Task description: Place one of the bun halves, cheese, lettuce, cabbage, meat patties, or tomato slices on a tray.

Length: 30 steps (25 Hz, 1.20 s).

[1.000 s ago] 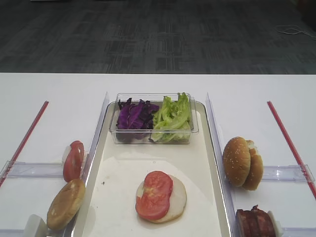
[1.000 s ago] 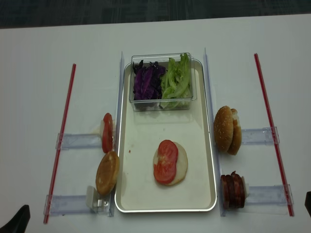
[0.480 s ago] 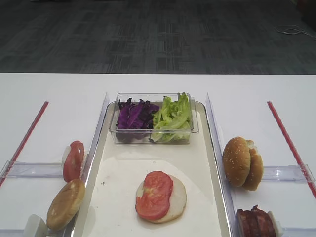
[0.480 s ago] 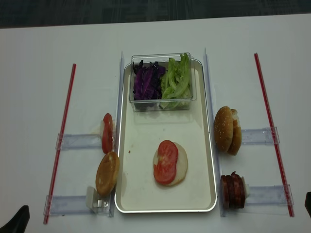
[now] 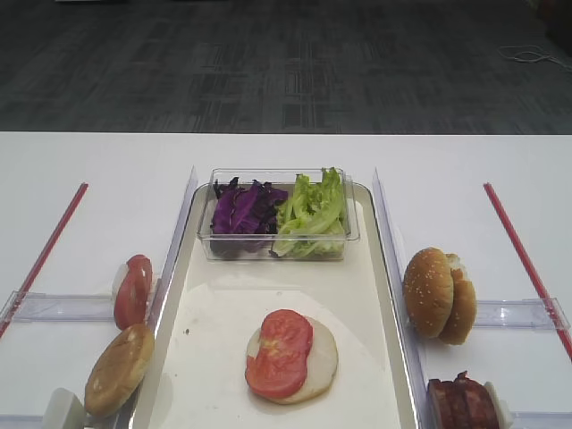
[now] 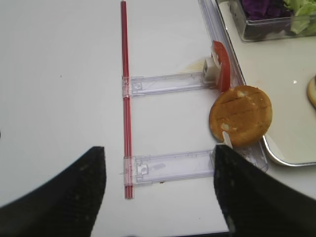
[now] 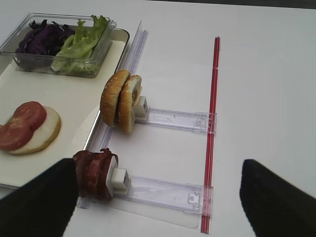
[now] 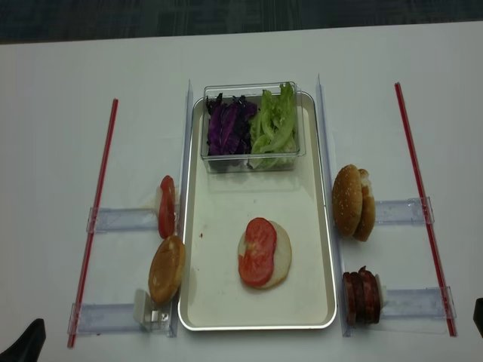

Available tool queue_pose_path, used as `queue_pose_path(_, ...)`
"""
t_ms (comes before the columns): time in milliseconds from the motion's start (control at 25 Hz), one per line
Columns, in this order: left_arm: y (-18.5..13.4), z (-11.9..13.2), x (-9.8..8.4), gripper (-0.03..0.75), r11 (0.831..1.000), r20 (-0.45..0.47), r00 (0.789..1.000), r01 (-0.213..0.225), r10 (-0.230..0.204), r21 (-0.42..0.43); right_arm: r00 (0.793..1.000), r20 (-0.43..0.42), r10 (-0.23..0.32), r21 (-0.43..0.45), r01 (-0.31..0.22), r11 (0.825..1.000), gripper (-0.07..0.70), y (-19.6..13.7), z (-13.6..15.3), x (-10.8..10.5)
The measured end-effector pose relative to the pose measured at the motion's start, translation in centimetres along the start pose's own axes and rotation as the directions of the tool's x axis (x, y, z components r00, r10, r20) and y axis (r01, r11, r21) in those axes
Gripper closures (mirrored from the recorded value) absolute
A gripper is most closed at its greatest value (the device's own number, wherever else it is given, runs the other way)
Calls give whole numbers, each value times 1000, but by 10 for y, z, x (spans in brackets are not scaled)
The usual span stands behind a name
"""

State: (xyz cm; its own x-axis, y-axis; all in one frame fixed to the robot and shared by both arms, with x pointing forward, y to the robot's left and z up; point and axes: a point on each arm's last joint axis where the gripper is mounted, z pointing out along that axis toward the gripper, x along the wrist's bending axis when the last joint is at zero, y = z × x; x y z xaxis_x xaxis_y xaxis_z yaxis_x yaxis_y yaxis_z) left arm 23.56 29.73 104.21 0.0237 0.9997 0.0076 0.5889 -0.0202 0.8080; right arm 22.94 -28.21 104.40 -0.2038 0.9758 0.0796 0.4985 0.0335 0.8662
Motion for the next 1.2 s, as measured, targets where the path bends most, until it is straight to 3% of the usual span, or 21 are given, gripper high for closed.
queue_pose_path(1200,0,0,0,243,1000,2,1000,1,-1,0,1000,0,0,0,0,1000,-22,0,0,0)
